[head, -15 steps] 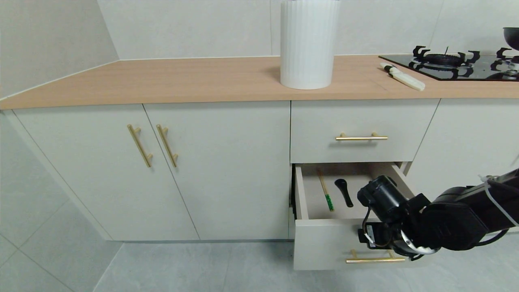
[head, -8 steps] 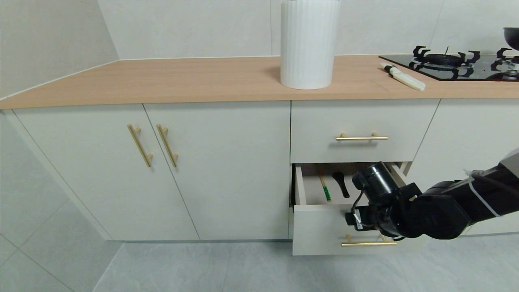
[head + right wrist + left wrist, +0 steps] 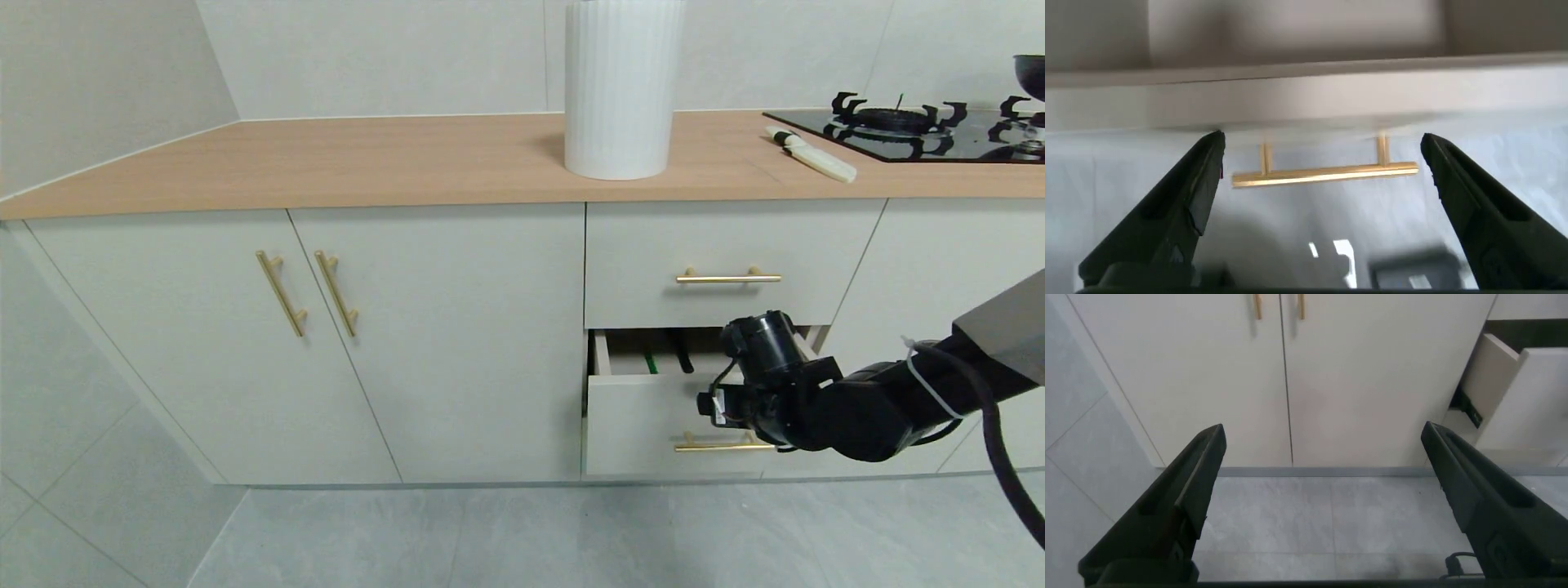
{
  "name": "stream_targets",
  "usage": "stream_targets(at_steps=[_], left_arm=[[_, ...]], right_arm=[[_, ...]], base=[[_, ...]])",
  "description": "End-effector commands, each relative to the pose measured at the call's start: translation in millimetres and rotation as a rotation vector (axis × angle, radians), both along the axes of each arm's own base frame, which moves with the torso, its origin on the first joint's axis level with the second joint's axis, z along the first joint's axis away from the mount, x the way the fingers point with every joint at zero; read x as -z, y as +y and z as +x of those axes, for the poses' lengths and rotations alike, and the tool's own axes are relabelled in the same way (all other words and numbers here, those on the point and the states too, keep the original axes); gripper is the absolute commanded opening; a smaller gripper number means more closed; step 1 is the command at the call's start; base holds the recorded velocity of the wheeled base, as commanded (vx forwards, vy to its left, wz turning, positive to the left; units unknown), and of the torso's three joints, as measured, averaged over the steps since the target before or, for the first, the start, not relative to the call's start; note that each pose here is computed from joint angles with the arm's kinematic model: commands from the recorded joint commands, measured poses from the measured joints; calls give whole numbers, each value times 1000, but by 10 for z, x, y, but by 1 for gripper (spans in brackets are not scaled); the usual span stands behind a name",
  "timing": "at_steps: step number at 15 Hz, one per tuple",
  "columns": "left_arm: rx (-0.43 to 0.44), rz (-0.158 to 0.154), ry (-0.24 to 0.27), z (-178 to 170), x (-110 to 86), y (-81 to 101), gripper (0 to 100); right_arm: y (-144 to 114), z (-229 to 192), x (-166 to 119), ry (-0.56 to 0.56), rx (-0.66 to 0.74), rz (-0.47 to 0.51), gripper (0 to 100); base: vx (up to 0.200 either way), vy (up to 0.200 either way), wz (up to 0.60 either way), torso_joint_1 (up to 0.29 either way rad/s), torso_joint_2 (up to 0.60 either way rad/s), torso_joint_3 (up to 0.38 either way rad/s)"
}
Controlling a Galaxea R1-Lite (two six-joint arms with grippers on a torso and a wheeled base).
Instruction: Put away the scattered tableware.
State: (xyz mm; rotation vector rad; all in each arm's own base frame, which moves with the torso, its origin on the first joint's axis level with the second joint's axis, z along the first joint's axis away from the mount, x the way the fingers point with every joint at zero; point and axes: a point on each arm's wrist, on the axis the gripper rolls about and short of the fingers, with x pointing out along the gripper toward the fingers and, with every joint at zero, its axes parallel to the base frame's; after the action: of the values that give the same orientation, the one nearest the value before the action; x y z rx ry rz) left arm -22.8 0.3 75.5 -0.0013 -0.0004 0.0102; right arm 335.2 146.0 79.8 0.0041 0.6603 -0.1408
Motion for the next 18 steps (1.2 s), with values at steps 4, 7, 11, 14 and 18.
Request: stream_targets(at_steps=[4,7,11,14,18], left_arm=[[-1,0,0,0,0,0,100],[-1,0,0,0,0,0,100],[-1,0,0,0,0,0,100],[-1,0,0,0,0,0,100],[-1,0,0,0,0,0,100]], right_arm=[[-24,194,286,-37,28,13,100],[-18,255,311,-83,33,33,100],[-44,315,289,-141,45,58,100],[-40,358,335,-170,49,69,100],[-75,468,421,-193,68,78,100]], base=[[0,0,0,0,0,0],[0,0,0,0,0,0],[0,0,0,0,0,0],[0,0,0,0,0,0],[0,0,0,0,0,0]])
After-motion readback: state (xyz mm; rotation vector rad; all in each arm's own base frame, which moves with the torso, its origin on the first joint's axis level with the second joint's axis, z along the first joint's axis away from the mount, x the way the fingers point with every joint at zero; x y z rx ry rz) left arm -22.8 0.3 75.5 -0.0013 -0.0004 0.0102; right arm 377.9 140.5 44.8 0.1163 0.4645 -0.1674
